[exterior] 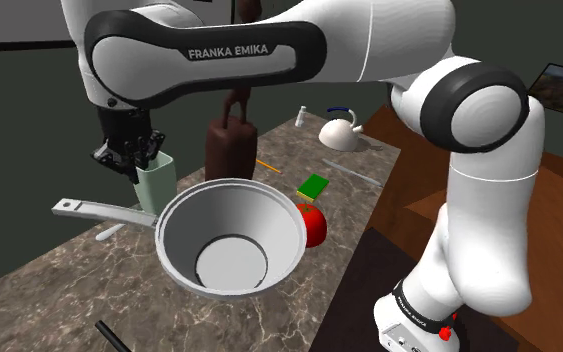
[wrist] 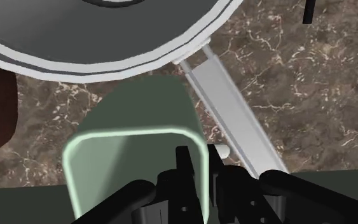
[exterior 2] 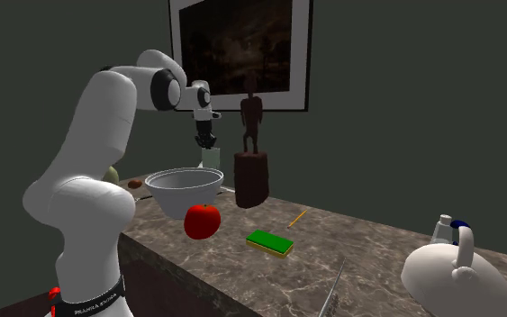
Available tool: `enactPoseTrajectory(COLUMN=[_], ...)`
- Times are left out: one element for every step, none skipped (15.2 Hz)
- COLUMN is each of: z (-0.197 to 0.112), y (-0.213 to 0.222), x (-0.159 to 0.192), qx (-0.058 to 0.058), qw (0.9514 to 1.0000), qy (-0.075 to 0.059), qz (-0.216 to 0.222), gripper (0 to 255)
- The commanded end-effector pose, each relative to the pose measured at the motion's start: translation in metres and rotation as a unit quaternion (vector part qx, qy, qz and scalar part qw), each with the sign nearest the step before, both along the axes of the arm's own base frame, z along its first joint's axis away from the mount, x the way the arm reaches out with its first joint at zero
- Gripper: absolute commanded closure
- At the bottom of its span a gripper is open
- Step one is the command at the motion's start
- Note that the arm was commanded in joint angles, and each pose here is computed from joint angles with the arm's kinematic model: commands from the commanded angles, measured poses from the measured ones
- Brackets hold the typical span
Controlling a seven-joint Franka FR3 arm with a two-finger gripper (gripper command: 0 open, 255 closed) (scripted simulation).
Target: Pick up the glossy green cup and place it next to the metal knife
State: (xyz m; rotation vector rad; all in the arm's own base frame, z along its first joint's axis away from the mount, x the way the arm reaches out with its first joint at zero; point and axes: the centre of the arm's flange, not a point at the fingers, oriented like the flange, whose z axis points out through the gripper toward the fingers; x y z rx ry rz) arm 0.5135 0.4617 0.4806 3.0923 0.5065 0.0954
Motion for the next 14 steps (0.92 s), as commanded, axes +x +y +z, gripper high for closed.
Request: enactPoseTrajectory(z=[-0.009, -0.012, -0.016, -0.019, -0.021, -0.026, -0.031, -0.037, -0.042, -0.047, -0.052, -0.058, -0.063, -0.068], y=[0.027, 0.040, 0.053, 0.066, 0.074, 0.074, 0.074, 0.074, 0.074, 0.074, 0.074, 0.074, 0.074, 0.074], x=[0.002, 0.001, 0.001, 0.001, 0.001, 0.001, 0.001, 0.001, 0.001, 0.001, 0.001, 0.001, 0.001, 0.001], qx=[-0.001, -0.001, -0.001, -0.001, -0.001, -0.001, -0.001, -0.001, -0.001, -0.001, -0.001, -0.001, -0.001, -0.001], qw=[1.0000, 1.0000, 1.0000, 1.0000, 1.0000, 1.0000, 1.0000, 1.0000, 1.0000, 1.0000, 1.0000, 1.0000, 1.0000, 1.0000], qy=[0.003, 0.003, 0.003, 0.003, 0.003, 0.003, 0.003, 0.003, 0.003, 0.003, 0.003, 0.003, 0.003, 0.003], qz=[0.001, 0.001, 0.001, 0.001, 0.001, 0.001, 0.001, 0.001, 0.001, 0.001, 0.001, 0.001, 0.001, 0.001], gripper=[255, 255, 255, 255, 255, 255, 255, 255, 255, 255, 255, 255, 255, 255])
